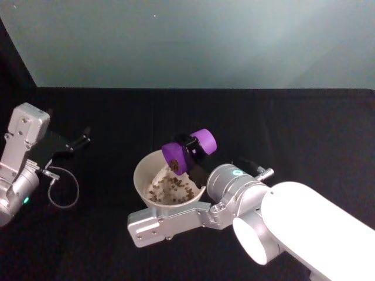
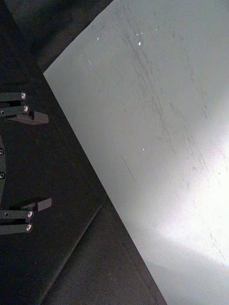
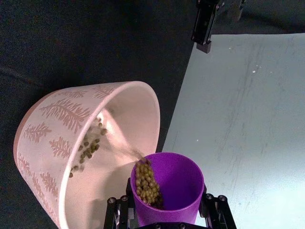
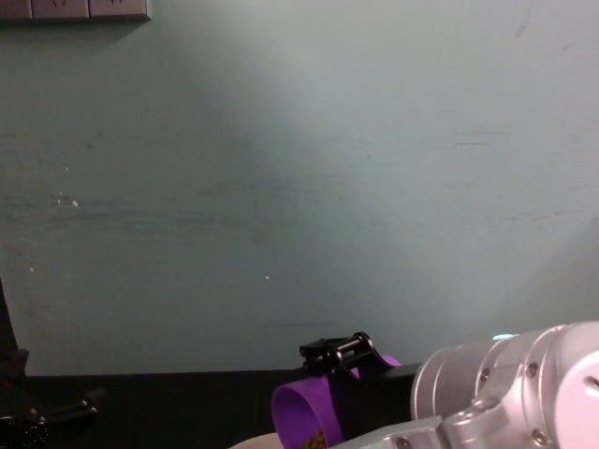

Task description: Pick up the cup and pour the mung beans from the cup into the bowl.

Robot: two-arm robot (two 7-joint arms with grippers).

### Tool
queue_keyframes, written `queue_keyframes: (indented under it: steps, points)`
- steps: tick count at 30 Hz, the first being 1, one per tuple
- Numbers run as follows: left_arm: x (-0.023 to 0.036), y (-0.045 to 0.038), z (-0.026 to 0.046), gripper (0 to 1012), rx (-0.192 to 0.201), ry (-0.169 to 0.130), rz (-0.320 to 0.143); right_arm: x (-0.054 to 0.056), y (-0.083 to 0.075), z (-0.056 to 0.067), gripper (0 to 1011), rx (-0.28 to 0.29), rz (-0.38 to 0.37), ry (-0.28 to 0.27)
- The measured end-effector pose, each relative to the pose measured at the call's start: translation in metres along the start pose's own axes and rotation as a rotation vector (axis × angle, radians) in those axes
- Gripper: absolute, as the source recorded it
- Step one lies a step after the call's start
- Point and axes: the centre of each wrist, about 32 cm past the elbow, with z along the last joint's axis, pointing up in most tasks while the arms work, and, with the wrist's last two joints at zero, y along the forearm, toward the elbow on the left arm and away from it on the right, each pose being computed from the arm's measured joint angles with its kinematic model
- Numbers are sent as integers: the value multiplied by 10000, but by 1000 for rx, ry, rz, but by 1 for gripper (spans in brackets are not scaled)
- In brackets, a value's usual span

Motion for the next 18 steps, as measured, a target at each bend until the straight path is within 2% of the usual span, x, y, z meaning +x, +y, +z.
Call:
queue_keyframes:
  steps: [18]
  points:
    - [0,0,0,1000,0,0,0,-4,-1,7,726,-4,6,-5]
